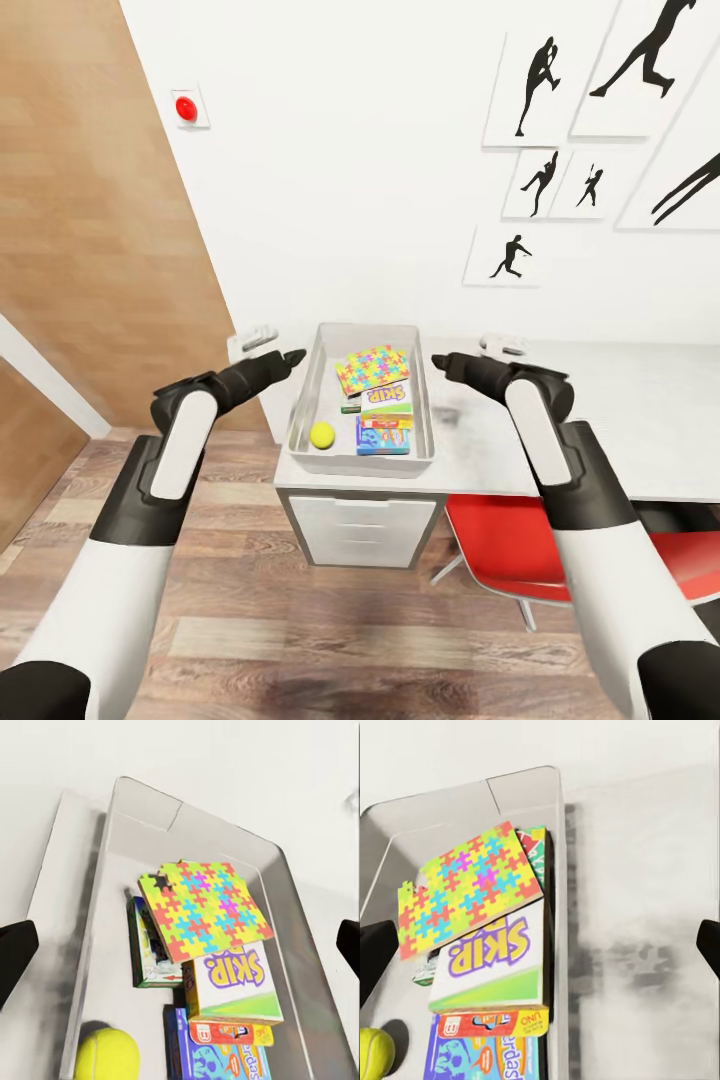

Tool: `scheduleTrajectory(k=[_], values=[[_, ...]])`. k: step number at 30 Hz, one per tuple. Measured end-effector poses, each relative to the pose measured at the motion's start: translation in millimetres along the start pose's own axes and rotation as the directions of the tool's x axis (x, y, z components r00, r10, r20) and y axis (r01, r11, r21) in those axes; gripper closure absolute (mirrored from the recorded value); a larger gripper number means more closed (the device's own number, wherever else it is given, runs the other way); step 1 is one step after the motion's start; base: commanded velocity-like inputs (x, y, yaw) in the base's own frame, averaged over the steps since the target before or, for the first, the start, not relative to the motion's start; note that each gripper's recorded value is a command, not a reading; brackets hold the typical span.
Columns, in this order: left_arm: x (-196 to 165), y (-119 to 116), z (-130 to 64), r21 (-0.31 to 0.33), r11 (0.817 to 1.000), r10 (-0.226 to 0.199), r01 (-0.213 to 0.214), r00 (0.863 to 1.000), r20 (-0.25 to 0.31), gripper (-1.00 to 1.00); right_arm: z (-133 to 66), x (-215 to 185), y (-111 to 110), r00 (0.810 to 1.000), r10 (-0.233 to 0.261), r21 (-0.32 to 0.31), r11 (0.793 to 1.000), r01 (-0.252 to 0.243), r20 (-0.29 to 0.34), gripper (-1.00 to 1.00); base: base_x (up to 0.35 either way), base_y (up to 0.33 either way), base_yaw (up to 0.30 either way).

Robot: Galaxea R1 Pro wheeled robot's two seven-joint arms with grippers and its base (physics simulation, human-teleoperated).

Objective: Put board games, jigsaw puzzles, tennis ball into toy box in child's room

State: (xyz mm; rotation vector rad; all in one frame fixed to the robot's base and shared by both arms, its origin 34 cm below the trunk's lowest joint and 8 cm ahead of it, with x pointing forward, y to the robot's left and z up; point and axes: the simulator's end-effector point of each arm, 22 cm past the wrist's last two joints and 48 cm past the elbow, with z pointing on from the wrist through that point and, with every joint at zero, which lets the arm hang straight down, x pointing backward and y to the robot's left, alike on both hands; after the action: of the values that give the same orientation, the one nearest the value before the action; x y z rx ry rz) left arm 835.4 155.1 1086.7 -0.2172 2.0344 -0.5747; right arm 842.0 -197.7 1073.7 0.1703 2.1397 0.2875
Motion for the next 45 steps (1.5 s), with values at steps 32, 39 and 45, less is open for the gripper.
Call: scheduleTrajectory(k=[32, 39, 45], values=[[40, -192, -14.9, 0.348, 0.936, 0.105, -0.043, 0.981, -0.163, -1.00, -115.3, 31, -273, 0.984, 0.180, 0.306, 0.936, -0.176, 0.014, -1.00, 0.000, 0.000, -0.176], [46, -203, -17.4, 0.364, 0.931, 0.114, -0.039, 0.976, -0.186, -1.00, -125.7, 30, -283, 0.983, 0.183, 0.277, 0.944, -0.181, 0.018, -1.00, 0.000, 0.000, -0.149], [49, -207, -18.5, 0.369, 0.929, 0.119, -0.039, 0.973, -0.196, -1.00, -130.4, 33, -288, 0.982, 0.186, 0.264, 0.947, -0.183, 0.014, -1.00, 0.000, 0.000, -0.054]])
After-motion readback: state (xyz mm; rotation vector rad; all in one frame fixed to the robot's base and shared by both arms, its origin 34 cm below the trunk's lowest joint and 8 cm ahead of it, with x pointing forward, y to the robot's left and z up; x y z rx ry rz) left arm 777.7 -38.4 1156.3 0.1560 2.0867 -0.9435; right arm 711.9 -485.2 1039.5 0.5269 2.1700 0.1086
